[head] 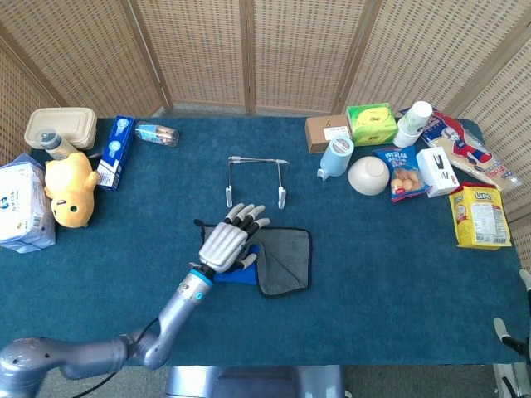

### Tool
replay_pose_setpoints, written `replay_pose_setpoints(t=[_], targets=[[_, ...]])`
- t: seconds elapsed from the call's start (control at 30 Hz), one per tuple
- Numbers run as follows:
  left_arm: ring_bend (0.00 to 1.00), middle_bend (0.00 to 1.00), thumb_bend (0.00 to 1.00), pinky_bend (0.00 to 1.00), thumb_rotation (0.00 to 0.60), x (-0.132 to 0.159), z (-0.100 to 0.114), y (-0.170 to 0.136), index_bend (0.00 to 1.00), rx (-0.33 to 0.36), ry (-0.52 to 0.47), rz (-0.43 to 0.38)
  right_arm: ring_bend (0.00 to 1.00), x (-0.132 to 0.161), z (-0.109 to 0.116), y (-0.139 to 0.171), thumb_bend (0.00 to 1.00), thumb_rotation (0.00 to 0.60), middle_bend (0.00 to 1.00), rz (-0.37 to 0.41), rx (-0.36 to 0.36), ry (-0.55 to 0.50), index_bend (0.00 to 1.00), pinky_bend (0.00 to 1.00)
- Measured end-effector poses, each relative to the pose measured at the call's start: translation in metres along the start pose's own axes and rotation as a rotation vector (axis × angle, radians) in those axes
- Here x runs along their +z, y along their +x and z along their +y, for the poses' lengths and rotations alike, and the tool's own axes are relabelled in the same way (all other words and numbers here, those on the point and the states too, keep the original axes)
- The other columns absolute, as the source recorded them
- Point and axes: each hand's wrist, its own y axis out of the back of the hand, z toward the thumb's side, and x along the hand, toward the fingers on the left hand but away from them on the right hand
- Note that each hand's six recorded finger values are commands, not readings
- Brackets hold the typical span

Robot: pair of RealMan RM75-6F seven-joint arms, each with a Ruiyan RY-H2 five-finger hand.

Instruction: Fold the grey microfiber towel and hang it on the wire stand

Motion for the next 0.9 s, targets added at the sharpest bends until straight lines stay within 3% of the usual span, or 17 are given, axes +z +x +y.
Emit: replay_pose_setpoints(t=[0.37, 0.67, 0.9], targets=[[0.00, 0.07, 0.39, 0.00, 0.600, -0.033, -0.001, -0.050, 0.26, -0.037, 0.076, 0.023, 0.00, 0.013, -0.010, -0.006, 0.28, 0.600, 0.08, 0.023, 0.025, 0.008, 0.08, 0.00], [0.00, 0.07, 0.39, 0.00, 0.600, -0.053, -0.013, -0.055, 0.26, -0.054, 0.131, 0.069, 0.00, 0.015, -0.016, -0.011, 0.28, 0.600, 0.08, 0.023, 0.037, 0.013, 0.08, 0.00], [0.00, 0.08, 0.39, 0.00, 0.600, -0.050, -0.017, -0.054, 0.26, -0.053, 0.090, 0.071, 0.00, 0.011, -0.015, -0.009, 0.28, 0.600, 0.08, 0.013, 0.034, 0.011, 0.08, 0.00]])
